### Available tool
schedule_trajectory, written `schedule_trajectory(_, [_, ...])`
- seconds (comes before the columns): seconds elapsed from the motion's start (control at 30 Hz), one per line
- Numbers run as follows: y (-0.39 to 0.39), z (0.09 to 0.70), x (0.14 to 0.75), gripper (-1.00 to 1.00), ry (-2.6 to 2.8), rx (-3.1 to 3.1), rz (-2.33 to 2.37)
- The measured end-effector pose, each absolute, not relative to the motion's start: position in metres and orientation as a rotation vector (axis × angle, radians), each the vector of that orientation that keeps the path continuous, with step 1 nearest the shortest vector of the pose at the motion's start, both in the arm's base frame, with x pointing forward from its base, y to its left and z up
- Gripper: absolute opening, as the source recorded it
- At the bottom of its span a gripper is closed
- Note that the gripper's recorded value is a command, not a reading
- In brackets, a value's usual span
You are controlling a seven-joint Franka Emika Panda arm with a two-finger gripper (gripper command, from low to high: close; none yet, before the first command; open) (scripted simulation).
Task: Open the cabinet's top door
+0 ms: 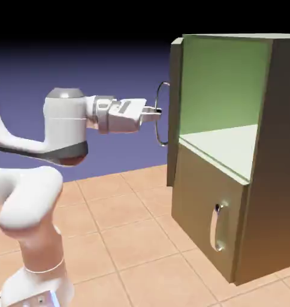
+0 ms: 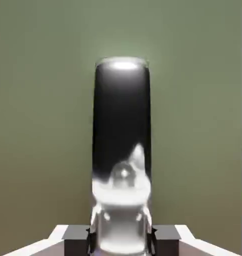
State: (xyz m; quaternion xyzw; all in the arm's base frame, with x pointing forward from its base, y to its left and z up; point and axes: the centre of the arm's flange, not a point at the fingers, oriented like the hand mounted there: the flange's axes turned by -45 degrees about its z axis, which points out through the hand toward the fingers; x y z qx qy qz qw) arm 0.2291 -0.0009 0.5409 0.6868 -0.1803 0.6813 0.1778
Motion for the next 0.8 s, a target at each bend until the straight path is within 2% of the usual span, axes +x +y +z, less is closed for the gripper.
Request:
schedule_trajectory(0.4, [0.029, 0.541, 0.209, -1.00, -0.593, 1.872, 1.872])
schedule_trajectory(0.8, [0.096, 0.541, 0.178, -1.00, -0.751, 1.741, 1.741])
